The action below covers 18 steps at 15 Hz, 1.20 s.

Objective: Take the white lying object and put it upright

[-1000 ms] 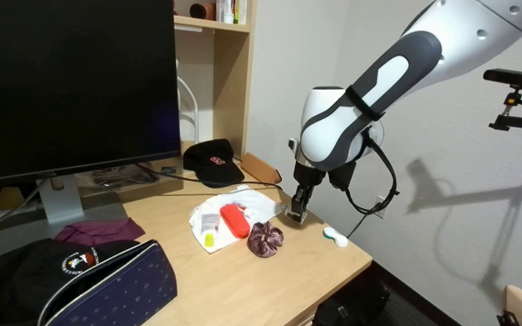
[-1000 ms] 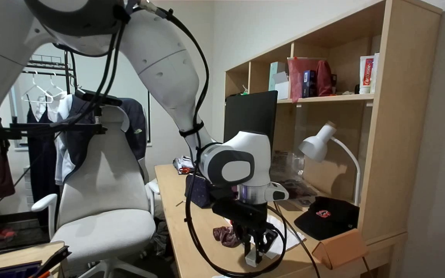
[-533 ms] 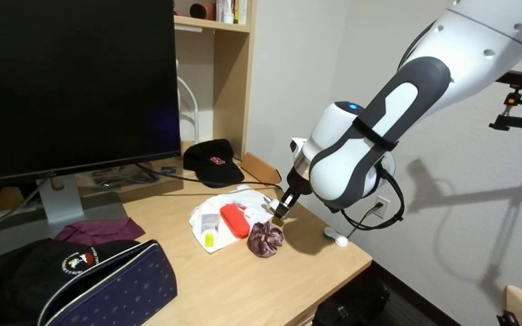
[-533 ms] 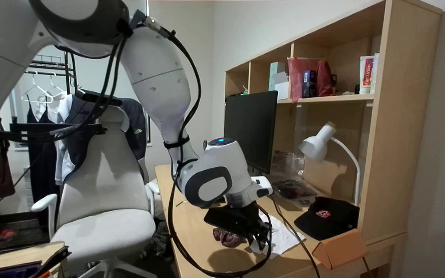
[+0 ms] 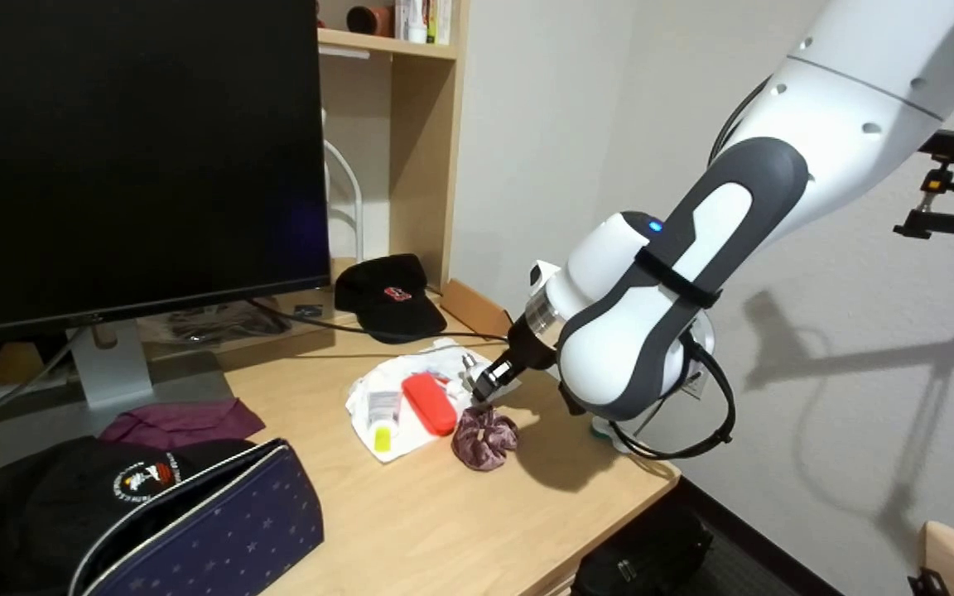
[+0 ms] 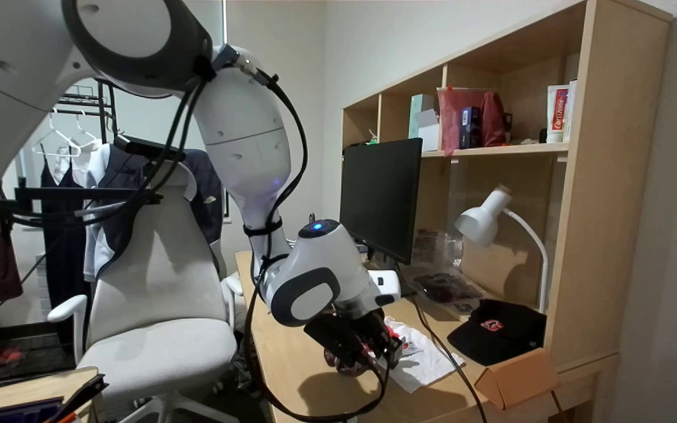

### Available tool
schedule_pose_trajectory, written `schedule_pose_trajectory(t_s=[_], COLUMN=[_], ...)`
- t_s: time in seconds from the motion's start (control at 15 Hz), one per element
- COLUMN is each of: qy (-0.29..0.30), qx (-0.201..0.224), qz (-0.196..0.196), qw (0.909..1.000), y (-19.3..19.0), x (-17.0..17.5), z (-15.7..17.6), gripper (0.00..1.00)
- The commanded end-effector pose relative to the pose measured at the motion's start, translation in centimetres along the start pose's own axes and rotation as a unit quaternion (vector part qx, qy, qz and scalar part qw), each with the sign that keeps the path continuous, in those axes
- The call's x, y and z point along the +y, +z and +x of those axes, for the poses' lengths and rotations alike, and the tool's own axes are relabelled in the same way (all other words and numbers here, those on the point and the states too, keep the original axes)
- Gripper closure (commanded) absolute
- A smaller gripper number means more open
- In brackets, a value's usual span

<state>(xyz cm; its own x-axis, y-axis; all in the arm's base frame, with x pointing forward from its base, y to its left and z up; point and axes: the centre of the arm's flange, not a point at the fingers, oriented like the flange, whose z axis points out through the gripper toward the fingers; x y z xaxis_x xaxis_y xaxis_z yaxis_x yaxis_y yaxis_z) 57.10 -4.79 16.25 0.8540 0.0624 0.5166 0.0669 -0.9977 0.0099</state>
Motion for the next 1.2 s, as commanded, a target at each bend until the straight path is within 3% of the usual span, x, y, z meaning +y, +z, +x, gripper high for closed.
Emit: schedule_pose_trajectory(t_s=[0.0,0.33,0.6,1.13], qy=[0.052,0.121,0.145,0.109], qx=[-0.013,-0.026,-0.036,-0.024], qz=[0.018,0.017,-0.018,-0.051], qw=[0.9984,0.9922,0.9887,0.9925], y=[1.1,-0.3,0.2,2.1], x=[-0.6,1.9,2.7,1.8], z=[-2.0,-1.4,-1.5,-2.6], gripper=[0.88,0.87,0.86,0.86])
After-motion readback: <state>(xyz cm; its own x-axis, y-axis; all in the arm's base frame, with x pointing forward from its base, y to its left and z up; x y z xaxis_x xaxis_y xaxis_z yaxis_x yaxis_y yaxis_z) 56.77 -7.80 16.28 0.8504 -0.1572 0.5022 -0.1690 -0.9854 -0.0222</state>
